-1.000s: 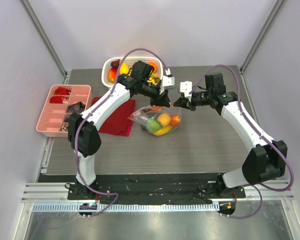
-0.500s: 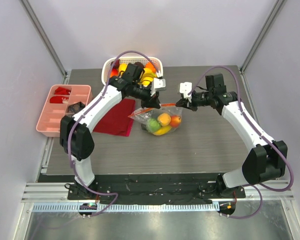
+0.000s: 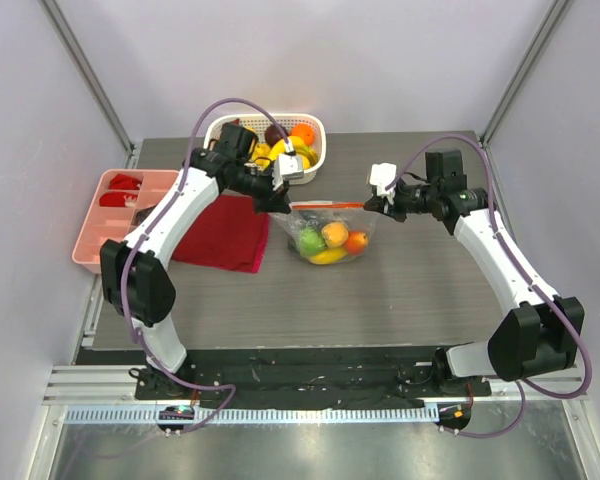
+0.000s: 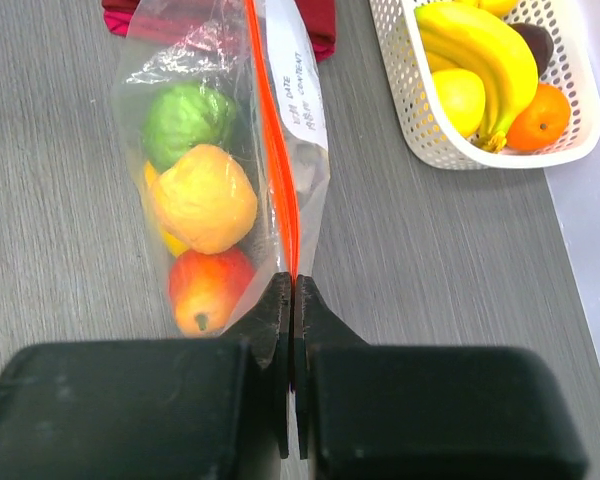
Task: Place the food in the zip-top bag and seal the zipper
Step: Zip the zipper food storage bag at the center of the board.
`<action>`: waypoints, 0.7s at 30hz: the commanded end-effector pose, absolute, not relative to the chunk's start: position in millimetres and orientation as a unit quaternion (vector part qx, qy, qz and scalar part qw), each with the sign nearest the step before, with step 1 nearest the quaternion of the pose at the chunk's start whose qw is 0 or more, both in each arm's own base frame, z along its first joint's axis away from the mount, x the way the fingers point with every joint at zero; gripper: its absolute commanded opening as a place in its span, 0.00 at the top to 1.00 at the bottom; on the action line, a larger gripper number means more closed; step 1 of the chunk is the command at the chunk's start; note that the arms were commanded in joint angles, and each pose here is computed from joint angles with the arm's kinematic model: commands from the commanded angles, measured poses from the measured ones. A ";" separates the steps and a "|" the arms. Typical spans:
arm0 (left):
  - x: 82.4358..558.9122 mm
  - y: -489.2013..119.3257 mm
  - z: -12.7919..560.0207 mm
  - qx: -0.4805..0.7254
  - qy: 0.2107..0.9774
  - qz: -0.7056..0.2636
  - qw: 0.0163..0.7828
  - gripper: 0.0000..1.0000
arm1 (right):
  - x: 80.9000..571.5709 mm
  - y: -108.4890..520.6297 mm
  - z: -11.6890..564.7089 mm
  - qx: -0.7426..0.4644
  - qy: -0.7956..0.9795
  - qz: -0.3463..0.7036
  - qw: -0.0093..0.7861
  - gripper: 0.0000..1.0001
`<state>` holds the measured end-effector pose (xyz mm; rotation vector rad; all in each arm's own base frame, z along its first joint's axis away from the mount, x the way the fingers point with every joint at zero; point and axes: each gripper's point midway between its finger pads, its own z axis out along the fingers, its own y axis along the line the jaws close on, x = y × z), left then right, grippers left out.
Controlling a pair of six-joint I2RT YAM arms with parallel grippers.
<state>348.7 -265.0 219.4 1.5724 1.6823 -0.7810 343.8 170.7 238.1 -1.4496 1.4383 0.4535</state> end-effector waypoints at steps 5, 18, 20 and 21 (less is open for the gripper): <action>347.6 -203.8 217.8 0.616 0.673 -0.245 0.328 0.97 | 347.6 146.1 244.4 -0.585 0.618 0.137 0.507 0.99; 351.8 -216.9 236.5 0.594 0.667 -0.280 0.352 1.00 | 346.2 179.8 264.8 -0.582 0.603 0.206 0.505 0.40; 352.9 -220.0 240.1 0.587 0.668 -0.286 0.357 1.00 | 344.7 197.8 272.7 -0.590 0.593 0.219 0.503 0.41; 353.9 -221.1 240.8 0.585 0.668 -0.288 0.358 1.00 | 343.8 205.6 278.3 -0.591 0.588 0.225 0.504 0.40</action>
